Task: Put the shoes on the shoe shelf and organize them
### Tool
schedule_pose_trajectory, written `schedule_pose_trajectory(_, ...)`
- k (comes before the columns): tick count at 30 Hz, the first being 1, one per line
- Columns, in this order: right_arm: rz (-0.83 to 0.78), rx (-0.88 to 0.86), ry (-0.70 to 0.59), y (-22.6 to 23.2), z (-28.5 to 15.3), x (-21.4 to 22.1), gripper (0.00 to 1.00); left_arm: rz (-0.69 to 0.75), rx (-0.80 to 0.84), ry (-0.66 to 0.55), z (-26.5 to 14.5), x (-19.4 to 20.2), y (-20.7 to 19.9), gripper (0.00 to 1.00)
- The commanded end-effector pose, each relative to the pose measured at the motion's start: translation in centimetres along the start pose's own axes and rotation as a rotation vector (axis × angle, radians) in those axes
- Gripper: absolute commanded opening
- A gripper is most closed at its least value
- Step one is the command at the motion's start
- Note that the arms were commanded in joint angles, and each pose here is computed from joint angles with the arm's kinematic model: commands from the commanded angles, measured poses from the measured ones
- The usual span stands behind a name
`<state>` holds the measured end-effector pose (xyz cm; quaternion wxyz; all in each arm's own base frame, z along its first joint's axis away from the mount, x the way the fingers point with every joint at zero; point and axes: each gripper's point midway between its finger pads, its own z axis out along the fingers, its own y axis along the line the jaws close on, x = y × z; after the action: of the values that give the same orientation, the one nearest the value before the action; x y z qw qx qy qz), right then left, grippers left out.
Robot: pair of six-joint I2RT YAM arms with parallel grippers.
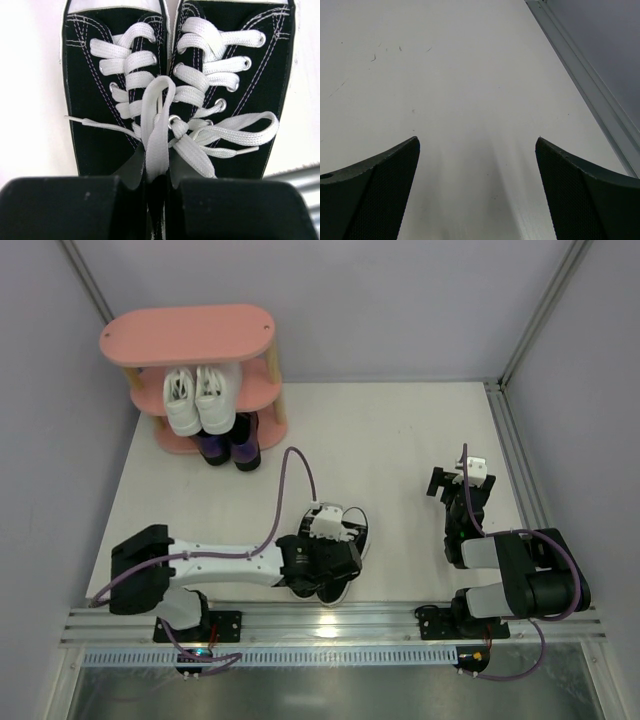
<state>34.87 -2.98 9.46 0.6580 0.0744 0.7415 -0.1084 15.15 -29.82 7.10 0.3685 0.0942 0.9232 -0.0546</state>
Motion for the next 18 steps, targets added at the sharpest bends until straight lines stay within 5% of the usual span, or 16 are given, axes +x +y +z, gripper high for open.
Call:
schedule_pose_trajectory(1, 0.055, -0.005, -0.097, 0.3, 0.5, -2.8, 0.97, -0.108, 0.091, -0.212, -6.1, -8.6, -0.6, 0.00)
schedule_pose_trajectory(12, 0.055, -0.005, -0.095, 0.3, 0.5, -2.8, 0.97, -0.043, 0.016, -0.501, -14.2, -27.4, 7.1, 0.00)
schedule_pose_trajectory(18, 0.057, -0.004, -0.097, 0.2, 0.4, -2.8, 0.97, -0.067, -0.177, -0.634, -16.7, -37.4, 16.4, 0.00)
